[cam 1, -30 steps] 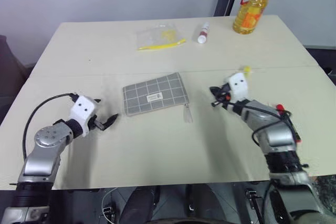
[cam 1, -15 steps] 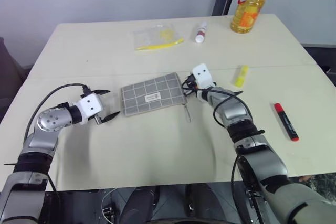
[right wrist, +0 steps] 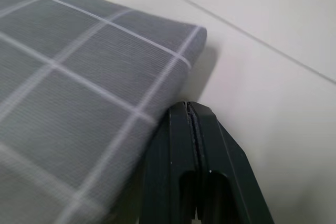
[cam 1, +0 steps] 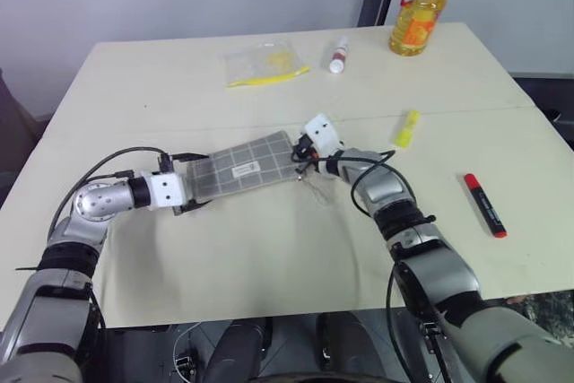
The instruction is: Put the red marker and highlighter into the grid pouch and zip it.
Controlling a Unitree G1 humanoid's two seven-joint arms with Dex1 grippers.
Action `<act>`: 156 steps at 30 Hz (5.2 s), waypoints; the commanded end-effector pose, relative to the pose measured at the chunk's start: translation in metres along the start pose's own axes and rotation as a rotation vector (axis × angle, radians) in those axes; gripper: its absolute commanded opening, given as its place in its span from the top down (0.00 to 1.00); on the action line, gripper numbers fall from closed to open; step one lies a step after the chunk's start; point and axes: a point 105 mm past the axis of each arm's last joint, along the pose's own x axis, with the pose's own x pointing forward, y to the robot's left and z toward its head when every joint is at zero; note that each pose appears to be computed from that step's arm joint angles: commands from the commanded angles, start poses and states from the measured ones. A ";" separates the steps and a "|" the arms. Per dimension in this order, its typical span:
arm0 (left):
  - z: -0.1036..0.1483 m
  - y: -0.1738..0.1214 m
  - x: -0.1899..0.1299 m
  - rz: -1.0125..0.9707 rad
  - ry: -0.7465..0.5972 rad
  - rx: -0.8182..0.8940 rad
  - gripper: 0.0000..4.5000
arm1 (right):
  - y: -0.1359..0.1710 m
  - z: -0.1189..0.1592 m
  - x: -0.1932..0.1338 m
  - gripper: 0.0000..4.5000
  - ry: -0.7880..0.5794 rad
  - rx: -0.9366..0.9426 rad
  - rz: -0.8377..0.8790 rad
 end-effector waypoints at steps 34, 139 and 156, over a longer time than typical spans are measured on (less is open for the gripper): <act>0.075 0.032 0.035 0.226 -0.248 -0.462 1.00 | -0.054 0.023 -0.122 0.69 -0.168 -0.018 -0.271; 0.095 0.038 0.106 0.448 -0.116 -0.653 1.00 | -0.152 -0.019 -0.150 0.81 -0.022 0.202 -0.771; 0.113 0.037 0.112 0.314 -0.229 -0.638 1.00 | -0.039 0.032 -0.184 0.81 -0.115 -0.067 -0.263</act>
